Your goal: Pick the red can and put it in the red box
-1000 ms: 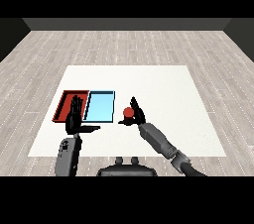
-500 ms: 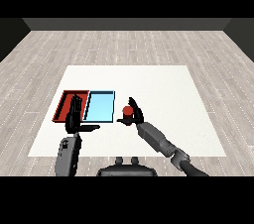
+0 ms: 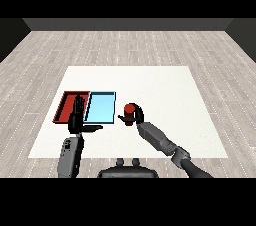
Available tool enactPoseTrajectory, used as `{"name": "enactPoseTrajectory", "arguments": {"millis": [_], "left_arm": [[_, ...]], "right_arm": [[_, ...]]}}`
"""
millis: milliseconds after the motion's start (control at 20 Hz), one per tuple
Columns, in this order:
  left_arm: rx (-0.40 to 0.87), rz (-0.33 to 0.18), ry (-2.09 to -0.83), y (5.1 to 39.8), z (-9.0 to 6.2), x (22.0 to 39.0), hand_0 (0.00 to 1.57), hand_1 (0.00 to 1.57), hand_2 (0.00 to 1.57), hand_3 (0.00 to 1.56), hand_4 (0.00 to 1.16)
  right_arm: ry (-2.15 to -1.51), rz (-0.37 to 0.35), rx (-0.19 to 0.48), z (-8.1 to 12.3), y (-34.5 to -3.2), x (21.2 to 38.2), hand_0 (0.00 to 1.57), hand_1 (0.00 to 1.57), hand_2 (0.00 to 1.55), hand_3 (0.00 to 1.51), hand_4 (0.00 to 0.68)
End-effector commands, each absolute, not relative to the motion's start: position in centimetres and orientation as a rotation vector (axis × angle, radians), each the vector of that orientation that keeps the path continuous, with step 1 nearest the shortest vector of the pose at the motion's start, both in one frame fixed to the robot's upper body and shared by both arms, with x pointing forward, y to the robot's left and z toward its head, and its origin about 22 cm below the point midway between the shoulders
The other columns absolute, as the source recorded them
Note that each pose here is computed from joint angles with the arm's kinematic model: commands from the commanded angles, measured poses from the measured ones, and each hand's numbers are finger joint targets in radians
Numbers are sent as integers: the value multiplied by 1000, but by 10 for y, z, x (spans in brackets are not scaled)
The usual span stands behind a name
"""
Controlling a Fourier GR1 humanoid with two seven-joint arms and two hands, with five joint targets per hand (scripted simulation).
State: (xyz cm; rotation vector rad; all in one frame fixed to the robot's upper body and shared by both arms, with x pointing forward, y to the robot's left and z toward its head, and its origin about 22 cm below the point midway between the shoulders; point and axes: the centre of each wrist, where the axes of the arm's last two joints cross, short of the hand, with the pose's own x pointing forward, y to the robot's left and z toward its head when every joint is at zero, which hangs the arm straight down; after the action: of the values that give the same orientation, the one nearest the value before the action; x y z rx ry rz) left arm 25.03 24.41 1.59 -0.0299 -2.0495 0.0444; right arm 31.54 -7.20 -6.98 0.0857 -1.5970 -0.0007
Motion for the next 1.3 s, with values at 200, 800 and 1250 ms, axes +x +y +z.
{"name": "enactPoseTrajectory", "arguments": {"millis": [200,800,1250], "left_arm": [[-80,45,-2051,229,9,247,0,0,0,0,0],[-132,-42,-2007,230,15,239,0,0,0,0,0],[-177,-95,-1904,168,22,253,0,0,0,0,0]], "right_arm": [[-1675,63,60,-61,-53,302,1439,1439,1436,1372,602],[-1870,87,80,3,-75,316,1460,1460,1437,1384,642],[-1915,68,98,34,-83,302,1448,1448,1433,1388,653]]}}
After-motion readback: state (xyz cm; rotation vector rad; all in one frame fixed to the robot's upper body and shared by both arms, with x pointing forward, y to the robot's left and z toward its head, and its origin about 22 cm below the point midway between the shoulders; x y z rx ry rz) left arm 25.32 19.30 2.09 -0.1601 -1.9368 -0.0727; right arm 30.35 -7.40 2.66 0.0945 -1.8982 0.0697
